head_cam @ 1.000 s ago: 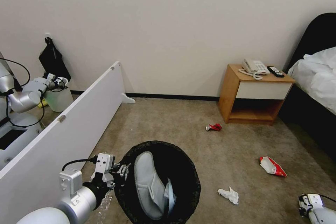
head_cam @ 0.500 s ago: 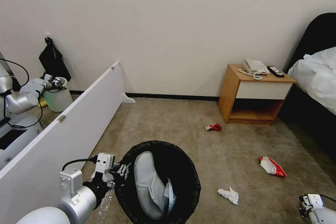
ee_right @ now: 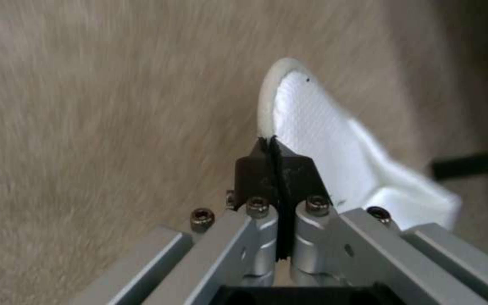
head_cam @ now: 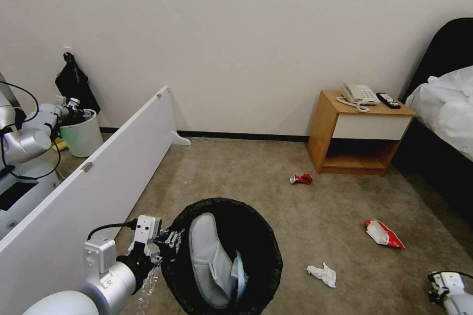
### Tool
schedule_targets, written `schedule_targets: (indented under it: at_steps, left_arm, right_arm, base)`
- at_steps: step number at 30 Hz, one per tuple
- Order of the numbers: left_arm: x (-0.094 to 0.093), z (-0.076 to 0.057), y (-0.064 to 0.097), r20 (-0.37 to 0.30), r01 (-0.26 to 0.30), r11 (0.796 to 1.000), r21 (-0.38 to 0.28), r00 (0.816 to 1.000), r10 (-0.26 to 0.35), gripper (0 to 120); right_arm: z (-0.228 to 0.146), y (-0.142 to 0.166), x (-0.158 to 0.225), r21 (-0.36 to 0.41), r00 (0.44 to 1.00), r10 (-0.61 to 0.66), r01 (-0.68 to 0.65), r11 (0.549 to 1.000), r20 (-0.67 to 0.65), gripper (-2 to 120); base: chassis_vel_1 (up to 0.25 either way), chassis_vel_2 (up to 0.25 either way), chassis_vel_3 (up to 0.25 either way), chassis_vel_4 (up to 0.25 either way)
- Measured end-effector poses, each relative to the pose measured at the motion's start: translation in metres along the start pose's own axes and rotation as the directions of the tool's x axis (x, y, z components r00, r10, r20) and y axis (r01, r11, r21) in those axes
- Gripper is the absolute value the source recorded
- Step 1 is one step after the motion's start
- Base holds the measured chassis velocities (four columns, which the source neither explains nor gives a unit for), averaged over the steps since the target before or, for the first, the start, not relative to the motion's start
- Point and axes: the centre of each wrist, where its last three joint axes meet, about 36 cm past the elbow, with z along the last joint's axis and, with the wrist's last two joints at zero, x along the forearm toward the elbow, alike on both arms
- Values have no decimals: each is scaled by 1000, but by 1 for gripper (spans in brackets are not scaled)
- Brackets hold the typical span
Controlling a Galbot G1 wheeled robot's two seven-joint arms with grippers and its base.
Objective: Pick up the trash bin, then pick up the garbage from the floor and place it into the trash bin.
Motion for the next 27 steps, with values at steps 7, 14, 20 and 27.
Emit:
schedule_targets:
  at_steps: [7, 14, 20, 27]
  left_arm:
    - [-3, 1, 1, -2, -1, 1000, 2, 1000, 1, 4]
    - [-5, 3, 2, -7, -2, 1000, 5, 1000, 2, 4]
    - [-7, 1, 2, -4, -3, 1000, 3, 1000, 3, 4]
    - [-8, 5, 0, -12, -5, 1000, 8, 1000, 5, 4]
  right_arm:
    - [-26, -25, 45, 42, 992, 4, -9, 999, 123, 0]
    - [-63, -49, 95, 48, 967, -23, 11, 999, 253, 0]
    - [-104, -63, 149, 75, 926, -55, 28, 997, 372, 0]
    - [-140, -52, 198, 129, 864, -131, 77, 989, 487, 0]
  base:
    - [0, 0, 0, 0]
    - [0, 0, 0, 0]
    - [0, 0, 0, 0]
    - [0, 0, 0, 0]
